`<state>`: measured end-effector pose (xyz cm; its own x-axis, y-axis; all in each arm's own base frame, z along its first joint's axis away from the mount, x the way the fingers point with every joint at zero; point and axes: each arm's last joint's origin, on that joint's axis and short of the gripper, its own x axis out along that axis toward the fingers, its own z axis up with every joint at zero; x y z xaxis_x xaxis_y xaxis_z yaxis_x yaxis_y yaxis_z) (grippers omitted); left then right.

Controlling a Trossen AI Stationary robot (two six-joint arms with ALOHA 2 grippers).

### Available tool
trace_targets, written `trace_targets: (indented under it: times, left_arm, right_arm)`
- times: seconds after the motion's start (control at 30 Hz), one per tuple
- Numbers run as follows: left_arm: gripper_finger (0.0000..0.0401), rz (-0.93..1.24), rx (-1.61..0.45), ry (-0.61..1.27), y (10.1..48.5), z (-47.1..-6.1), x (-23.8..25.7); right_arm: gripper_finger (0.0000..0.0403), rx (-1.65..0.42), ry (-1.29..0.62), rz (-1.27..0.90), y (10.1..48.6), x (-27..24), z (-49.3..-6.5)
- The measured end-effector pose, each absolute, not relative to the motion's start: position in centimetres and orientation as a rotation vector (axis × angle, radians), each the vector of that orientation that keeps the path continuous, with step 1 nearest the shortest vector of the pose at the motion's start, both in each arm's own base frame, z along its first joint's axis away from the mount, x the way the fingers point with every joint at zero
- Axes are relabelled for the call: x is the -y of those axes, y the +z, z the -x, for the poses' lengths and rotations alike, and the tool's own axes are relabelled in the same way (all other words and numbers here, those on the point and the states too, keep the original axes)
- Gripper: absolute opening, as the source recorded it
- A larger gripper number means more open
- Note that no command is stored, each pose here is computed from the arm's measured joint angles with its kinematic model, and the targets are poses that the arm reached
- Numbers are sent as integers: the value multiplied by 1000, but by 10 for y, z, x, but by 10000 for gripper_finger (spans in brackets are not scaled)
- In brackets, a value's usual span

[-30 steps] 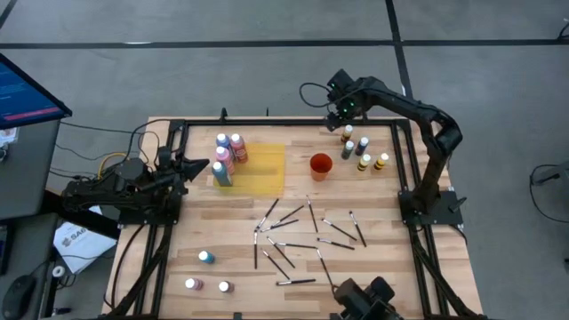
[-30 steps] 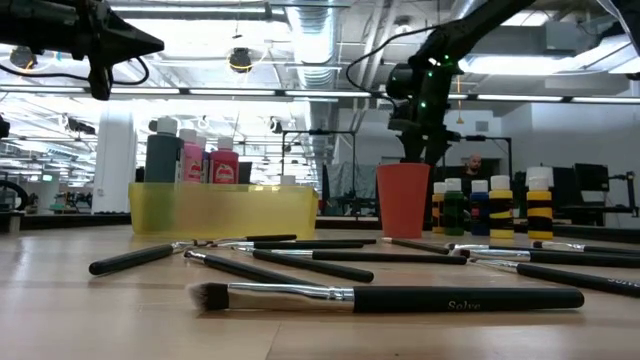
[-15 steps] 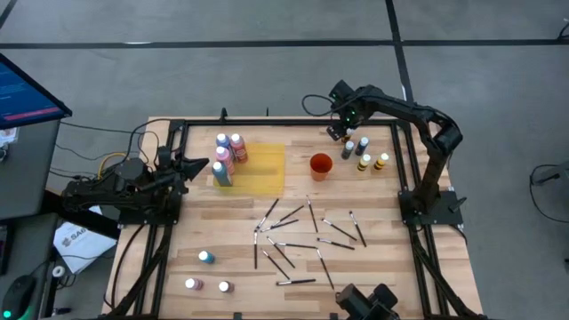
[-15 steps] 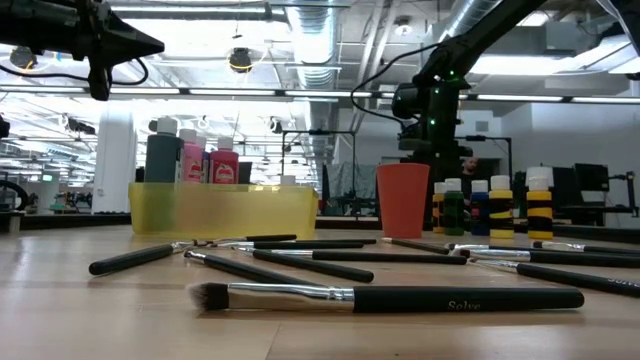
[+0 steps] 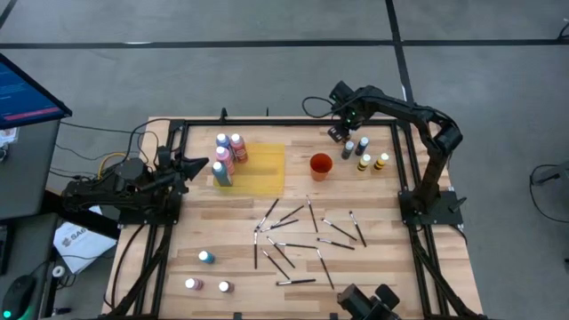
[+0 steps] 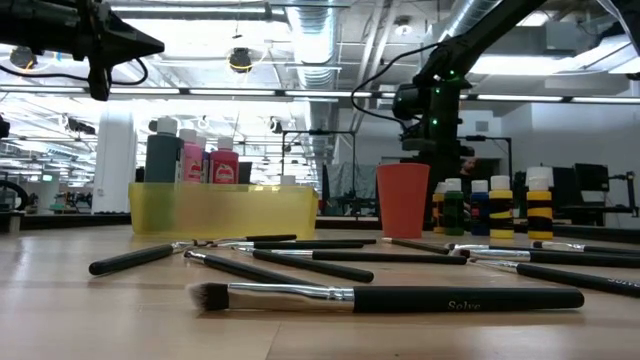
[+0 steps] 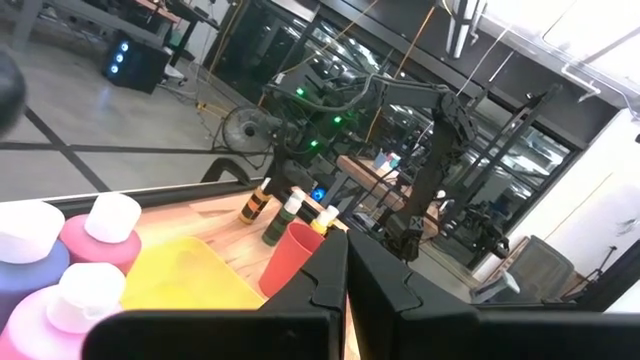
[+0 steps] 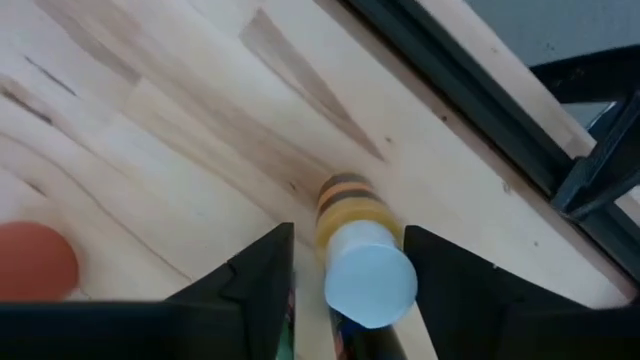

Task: Pick & Place Paint Supplies
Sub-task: Put the yellow paint bottle into the yellow bin

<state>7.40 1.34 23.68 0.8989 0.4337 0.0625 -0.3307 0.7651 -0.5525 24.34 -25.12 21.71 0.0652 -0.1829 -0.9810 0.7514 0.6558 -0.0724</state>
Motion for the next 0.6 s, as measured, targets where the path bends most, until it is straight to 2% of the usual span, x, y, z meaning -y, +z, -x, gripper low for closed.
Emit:
trace_targets:
  times: [0.2, 0.37, 0.6]
  left_arm:
    - [1, 563, 199, 431, 237, -74, -14]
    - [1, 563, 201, 431, 237, -74, -14]
    - [1, 563, 201, 431, 237, -74, -14]
  right_arm:
    - [155, -1356, -756, -523, 217, 252, -240]
    - [115, -1366, -786, -489, 217, 253, -240]
    - [111, -1345, -790, -479, 219, 255, -241]
